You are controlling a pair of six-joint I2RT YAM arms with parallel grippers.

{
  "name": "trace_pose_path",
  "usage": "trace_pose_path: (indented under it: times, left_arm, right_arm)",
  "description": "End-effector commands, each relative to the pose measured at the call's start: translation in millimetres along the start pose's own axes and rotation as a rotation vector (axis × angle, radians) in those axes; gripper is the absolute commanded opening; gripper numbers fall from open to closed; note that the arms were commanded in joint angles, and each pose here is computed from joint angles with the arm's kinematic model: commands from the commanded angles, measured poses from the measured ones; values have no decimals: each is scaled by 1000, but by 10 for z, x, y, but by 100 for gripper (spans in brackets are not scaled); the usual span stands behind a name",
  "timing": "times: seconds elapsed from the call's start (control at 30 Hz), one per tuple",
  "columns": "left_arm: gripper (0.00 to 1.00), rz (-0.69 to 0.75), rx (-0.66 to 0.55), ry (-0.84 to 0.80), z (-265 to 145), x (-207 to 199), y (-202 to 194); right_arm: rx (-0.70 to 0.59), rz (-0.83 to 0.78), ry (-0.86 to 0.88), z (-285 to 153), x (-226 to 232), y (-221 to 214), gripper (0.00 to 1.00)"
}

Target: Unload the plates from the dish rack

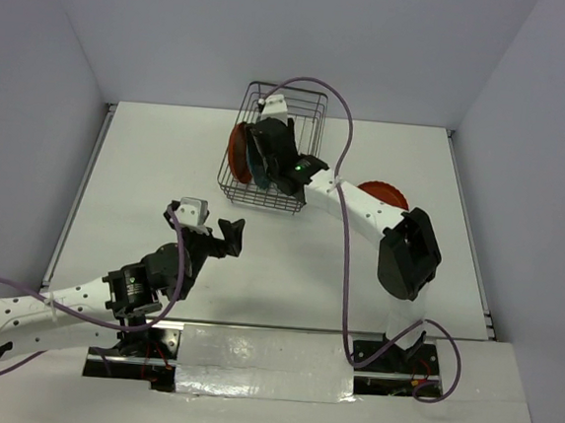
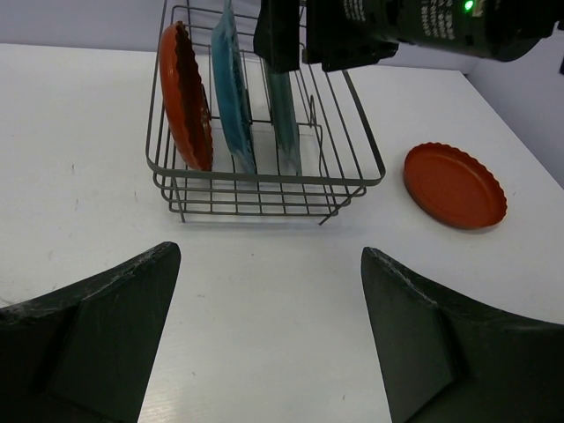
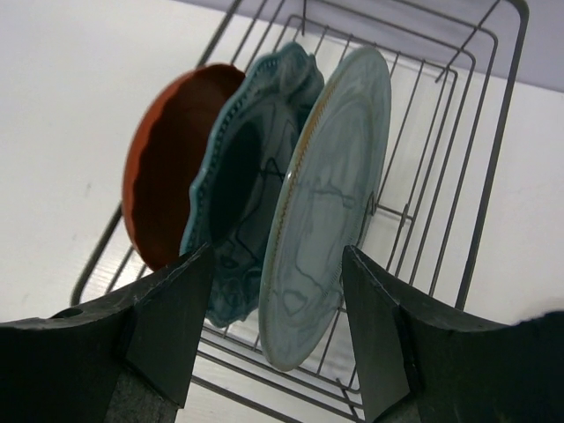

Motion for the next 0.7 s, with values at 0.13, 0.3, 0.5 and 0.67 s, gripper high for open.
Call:
trace_pose_path:
  times: [0.13, 0.3, 0.5, 0.67]
  left_arm:
    - [96, -62, -37, 16, 5, 2, 76]
    - [96, -60, -36, 15, 11, -7, 80]
    - [94, -58, -39, -36, 30, -84, 50]
    - [93, -14, -5, -147, 71, -301, 109]
  right_arm:
    - [-16, 16, -68, 36, -24, -13, 66]
    - [-11, 22, -59, 21, -44, -76, 66]
    - [-3, 24, -43, -243, -134, 114, 66]
    - [-7, 41, 34, -717, -297, 298, 66]
Point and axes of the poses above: each gripper's point midway between its finger pads, its own z axis out along the fingers, its own x axis along the line the jaws close on, y = z × x, the point moved 6 cm from there along -z, back along the fingers, and after that the axes turned 4 degrees about z, right-handed, at the moved point
